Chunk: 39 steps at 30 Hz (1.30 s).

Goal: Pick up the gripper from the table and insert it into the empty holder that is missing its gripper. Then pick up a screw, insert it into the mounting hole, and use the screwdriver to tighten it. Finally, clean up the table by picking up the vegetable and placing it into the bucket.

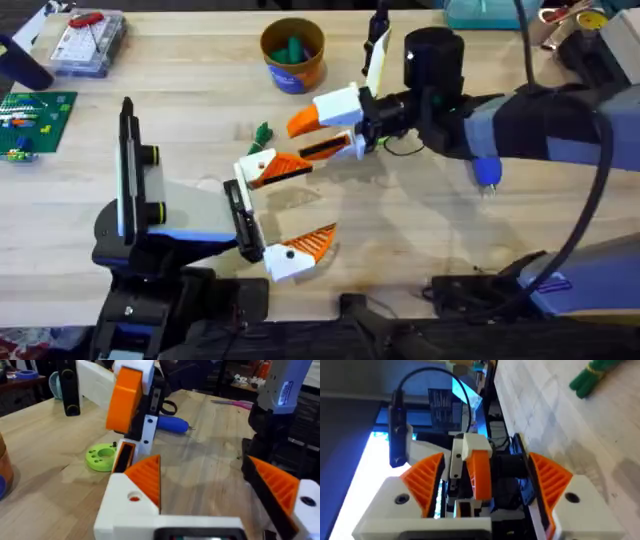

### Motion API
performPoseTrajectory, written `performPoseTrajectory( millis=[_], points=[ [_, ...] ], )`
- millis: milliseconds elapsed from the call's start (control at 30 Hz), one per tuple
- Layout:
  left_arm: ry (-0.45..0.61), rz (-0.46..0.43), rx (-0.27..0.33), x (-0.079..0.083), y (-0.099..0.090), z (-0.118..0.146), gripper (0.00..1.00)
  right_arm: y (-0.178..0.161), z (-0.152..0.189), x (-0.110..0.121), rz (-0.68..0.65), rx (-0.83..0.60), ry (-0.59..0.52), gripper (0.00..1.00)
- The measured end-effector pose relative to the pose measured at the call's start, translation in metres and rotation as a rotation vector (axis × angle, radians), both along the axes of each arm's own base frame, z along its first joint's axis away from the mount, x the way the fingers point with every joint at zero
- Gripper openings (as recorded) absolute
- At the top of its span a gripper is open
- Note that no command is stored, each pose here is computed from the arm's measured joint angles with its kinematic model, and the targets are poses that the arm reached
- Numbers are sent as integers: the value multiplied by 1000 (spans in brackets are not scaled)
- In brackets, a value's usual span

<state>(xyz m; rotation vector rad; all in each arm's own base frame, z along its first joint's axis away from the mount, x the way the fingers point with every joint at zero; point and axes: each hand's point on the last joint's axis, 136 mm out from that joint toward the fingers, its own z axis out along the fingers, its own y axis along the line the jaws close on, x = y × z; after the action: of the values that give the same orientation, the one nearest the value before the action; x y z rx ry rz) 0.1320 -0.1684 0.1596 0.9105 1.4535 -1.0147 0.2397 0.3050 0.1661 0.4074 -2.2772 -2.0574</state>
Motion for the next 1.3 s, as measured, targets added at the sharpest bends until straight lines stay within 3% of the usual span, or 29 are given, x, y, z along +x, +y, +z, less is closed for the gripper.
performPoseTrajectory(
  millis=[433, 533, 1000, 1100, 1200, 1300],
  points=[
    [0, 0, 0, 0, 0, 0, 991, 11, 7, -24, 103, 30, -3, 971],
    [0, 0, 0, 0, 0, 0, 991, 11, 7, -28, 122, 37, -2, 908],
    [0, 0, 0, 0, 0, 0, 991, 4, 0, -25, 105, 33, -20, 876],
    [0, 0, 0, 0, 0, 0, 991, 5, 7, -22, 104, 60, -61, 848],
    [0, 0, 0, 0, 0, 0, 991, 6, 13, -21, 102, 76, -79, 757],
    [0, 0, 0, 0, 0, 0, 991, 5, 11, -20, 91, 68, -62, 793]
  ],
)
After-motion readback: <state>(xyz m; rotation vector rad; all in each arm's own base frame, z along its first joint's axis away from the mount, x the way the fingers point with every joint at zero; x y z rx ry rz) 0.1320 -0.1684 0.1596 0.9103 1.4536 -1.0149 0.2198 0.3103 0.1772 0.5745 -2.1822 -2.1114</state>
